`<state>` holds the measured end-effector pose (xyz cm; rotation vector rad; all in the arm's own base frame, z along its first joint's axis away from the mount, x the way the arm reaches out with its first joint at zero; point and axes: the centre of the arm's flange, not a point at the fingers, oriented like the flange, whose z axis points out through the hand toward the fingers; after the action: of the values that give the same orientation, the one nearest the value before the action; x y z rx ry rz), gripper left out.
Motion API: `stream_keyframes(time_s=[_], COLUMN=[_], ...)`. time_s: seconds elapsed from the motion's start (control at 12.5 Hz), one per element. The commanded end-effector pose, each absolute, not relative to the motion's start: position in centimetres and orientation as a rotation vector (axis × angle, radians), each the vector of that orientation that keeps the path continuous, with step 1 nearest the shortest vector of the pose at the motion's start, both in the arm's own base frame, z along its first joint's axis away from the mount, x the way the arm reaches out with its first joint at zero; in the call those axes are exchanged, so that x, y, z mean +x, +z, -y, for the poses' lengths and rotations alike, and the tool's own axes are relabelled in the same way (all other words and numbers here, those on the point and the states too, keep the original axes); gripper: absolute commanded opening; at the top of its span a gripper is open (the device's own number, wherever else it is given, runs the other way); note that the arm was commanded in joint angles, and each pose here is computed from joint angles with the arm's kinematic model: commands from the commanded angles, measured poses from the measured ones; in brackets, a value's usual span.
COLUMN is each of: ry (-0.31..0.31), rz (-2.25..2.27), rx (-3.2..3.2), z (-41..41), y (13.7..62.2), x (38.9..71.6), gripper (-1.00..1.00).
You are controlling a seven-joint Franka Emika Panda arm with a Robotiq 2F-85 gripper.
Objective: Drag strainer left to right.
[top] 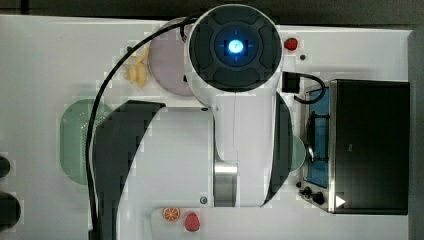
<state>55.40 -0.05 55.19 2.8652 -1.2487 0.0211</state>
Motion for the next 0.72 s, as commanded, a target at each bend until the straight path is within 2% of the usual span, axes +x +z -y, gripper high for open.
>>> stream_keyframes(time_s=[0.08,0.24,0.4,0.72], ry=[0.029,0.035,0.039,-0.027], rz=[1.341,1.342,1.302,1.200], rx=[2.851,2.853,2.886,2.876], z=[3.8,3.8,1.9,-8.3], y=[63.8,63.8,63.6,60.0], x=[40.9,40.9,41.5,43.6], gripper=[0.59,0.99,1.00,1.00])
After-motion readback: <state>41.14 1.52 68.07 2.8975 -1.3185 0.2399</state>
